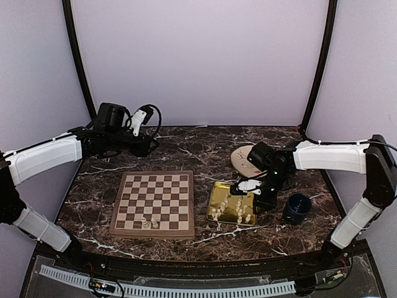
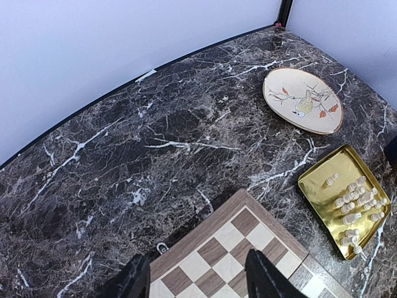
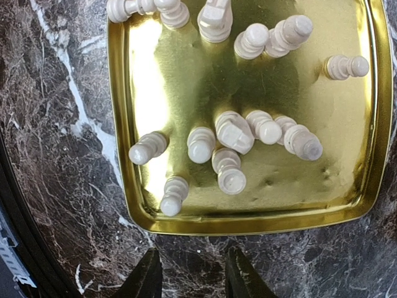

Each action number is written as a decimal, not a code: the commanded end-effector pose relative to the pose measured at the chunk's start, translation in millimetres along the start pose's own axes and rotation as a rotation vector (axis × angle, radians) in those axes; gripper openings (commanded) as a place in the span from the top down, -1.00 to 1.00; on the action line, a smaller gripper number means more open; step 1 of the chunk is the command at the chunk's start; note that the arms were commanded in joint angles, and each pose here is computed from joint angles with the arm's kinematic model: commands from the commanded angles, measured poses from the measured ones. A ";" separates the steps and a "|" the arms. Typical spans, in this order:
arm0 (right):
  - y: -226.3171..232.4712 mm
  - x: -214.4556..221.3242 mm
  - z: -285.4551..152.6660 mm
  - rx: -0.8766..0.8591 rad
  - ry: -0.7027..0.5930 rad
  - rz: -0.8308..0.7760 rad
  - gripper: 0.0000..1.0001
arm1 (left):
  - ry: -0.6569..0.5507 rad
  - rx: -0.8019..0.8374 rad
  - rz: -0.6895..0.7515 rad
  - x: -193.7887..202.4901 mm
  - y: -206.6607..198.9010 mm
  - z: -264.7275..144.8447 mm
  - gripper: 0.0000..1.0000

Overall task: Set up the chess pieces on the board
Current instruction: Pick up the pawn from the storage box.

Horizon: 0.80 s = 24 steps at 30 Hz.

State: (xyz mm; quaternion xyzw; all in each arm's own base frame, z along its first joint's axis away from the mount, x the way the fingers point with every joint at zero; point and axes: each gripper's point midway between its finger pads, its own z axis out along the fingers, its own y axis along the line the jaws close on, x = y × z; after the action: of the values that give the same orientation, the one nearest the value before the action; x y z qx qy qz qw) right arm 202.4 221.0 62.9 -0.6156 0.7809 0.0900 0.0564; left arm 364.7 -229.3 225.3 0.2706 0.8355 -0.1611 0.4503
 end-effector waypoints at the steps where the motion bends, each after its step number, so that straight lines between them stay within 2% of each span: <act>1: 1.4 -2.7 -1.8 0.004 -0.040 -0.038 0.25 | -0.003 0.012 -0.008 -3.9 -1.4 -2.1 -0.10; 13: 1.7 -11.8 17.3 -0.034 -0.041 -0.071 0.23 | 0.007 0.011 -0.007 -1.8 -0.8 0.1 -0.10; 24: 7.8 -17.3 32.2 -0.057 -0.022 -0.091 0.35 | 0.008 0.011 -0.007 -1.5 -0.4 0.0 -0.10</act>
State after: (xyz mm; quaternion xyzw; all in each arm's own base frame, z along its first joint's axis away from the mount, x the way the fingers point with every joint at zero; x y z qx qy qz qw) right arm 196.3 235.9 36.8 -0.6462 0.7542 0.1075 0.0455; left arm 365.9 -230.0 219.4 0.2711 0.8390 -0.1600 0.4438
